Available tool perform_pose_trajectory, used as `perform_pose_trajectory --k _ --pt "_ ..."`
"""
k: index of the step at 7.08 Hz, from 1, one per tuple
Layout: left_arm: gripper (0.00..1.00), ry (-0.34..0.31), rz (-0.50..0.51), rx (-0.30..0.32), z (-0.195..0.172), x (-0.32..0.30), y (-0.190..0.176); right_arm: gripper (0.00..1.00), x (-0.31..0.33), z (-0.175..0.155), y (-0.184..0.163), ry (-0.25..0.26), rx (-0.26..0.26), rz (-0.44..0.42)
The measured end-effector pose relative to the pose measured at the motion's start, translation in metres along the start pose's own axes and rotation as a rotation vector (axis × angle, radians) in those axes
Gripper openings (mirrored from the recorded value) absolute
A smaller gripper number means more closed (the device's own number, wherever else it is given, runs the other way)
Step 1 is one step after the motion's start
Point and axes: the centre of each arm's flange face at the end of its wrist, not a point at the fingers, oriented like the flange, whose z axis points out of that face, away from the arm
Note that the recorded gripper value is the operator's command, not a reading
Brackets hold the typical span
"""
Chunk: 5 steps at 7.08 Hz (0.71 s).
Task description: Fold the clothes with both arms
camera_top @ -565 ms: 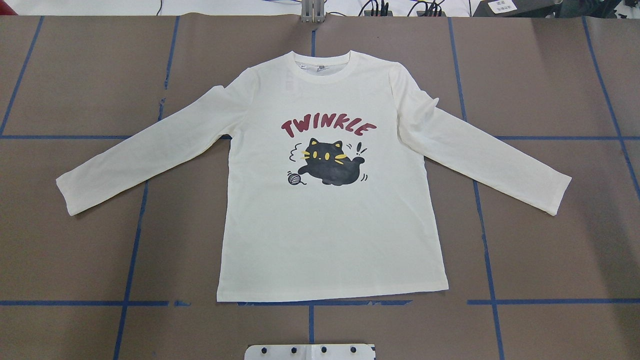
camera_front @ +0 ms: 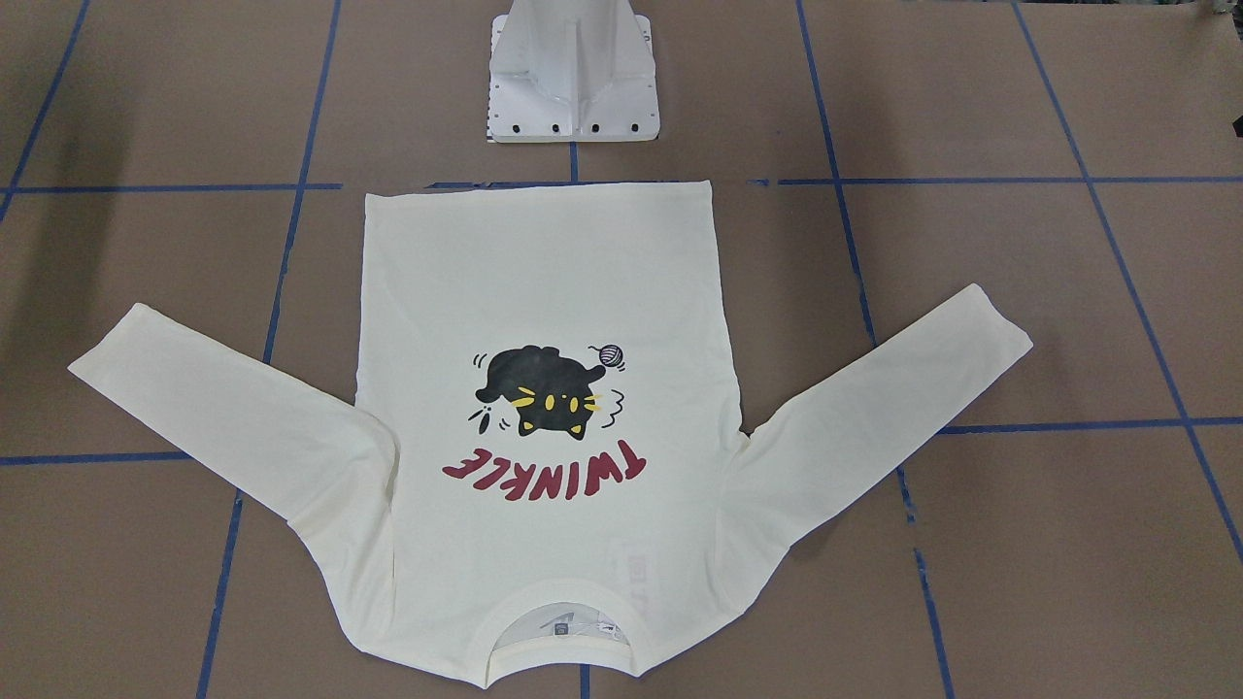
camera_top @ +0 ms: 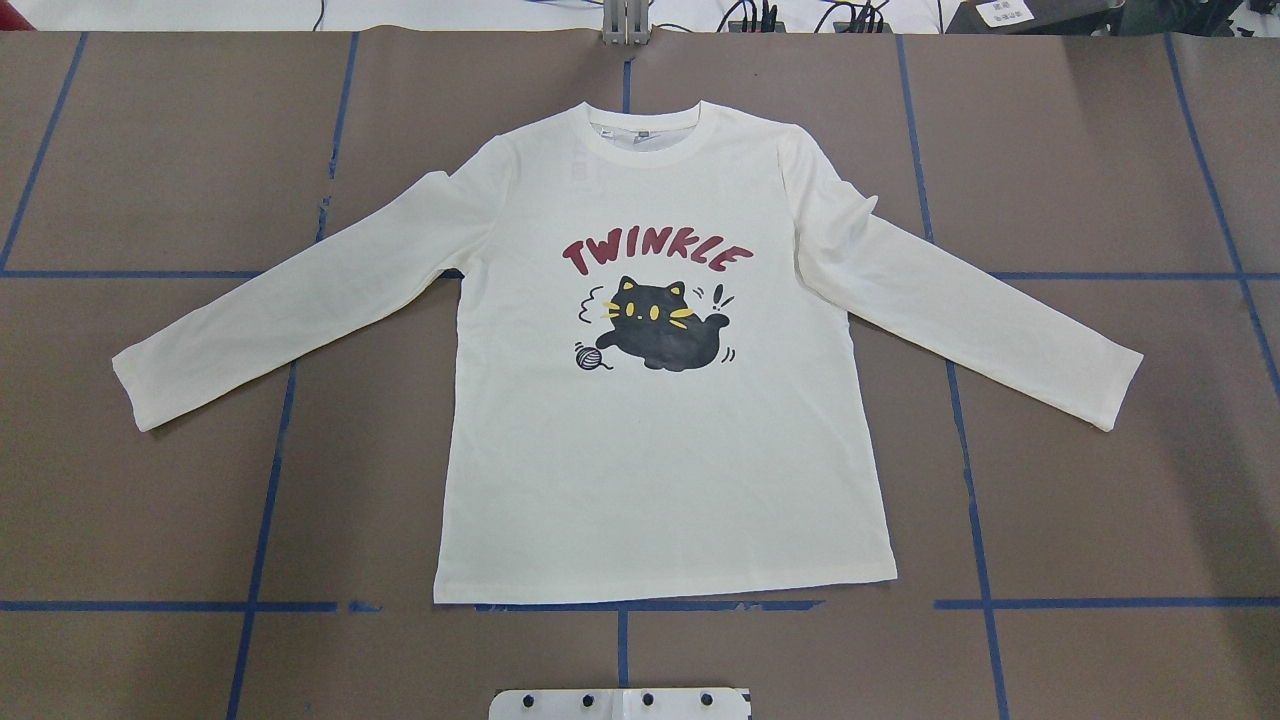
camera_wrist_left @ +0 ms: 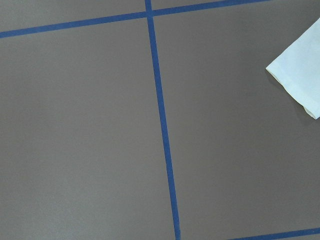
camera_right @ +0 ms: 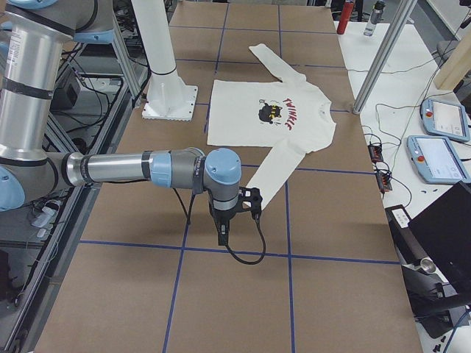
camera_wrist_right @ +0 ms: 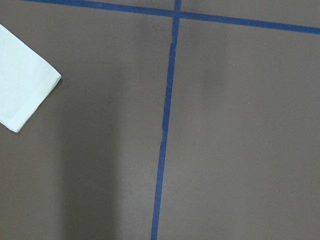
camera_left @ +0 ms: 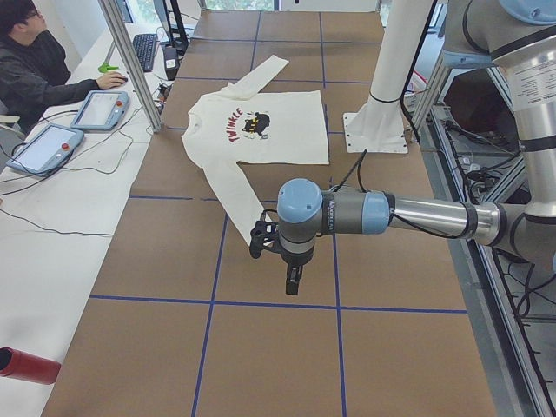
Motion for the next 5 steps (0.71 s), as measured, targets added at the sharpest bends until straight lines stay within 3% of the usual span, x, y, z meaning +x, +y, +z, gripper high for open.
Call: perform_pose_trajectory --k 2,5 --pt "1.0 -0.015 0.084 0.08 -0.009 0.009 -0.011 1.0 -0.021 -0.024 -0.03 -0.028 0.061 -0.047" --pt "1.0 -0.048 0.307 0.309 -0.042 0.035 -0.059 1.0 -0.051 -0.06 -0.076 -0.066 0.15 -0.12"
